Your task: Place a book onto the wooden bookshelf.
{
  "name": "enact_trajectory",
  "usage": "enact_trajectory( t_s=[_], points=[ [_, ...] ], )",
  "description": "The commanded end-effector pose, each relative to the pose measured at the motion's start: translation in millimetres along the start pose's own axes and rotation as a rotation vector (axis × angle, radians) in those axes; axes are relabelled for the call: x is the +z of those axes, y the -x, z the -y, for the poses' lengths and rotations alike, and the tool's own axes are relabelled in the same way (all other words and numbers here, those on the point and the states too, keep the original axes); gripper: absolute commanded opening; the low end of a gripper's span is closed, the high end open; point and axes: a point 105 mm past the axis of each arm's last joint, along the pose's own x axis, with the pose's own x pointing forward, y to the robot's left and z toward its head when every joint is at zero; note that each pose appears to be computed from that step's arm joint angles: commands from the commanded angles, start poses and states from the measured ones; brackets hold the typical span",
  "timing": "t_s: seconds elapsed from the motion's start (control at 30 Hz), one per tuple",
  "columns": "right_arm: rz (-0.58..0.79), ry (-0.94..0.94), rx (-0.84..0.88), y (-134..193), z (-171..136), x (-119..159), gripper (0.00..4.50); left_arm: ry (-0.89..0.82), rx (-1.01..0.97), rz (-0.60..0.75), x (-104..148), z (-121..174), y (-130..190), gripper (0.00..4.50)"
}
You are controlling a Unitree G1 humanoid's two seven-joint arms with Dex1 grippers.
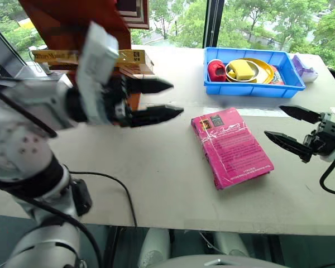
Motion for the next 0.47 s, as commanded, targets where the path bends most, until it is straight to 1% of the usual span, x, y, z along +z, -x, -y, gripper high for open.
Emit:
enact_trajectory(
  t_s=[0.03,0.13,0.2,0.33,0.47],
  points=[
    [-0.093,0.08,-0.065,27.8,-4.5,-1.8,4.5,-0.006,0.157,-0.012,-34.4,-11.8,2.5,3.7],
    [-0.182,0.056,-0.08,52.6,-13.6,-12.9,4.5,0.021,0.208,-0.042,-64.6,-14.6,8.4,3.7],
    [-0.222,0.019,-0.108,71.9,-14.0,-20.1,4.5,0.032,0.234,-0.069,-81.3,-15.3,13.1,3.7],
    [-0.333,-0.023,-0.151,106.2,-18.6,-41.8,4.5,0.04,0.298,-0.154,-114.3,-21.9,34.5,3.7],
    [-0.351,-0.033,-0.181,116.0,-19.4,-45.0,4.5,0.04,0.322,-0.205,-134.7,-25.2,49.3,3.7]
  ],
)
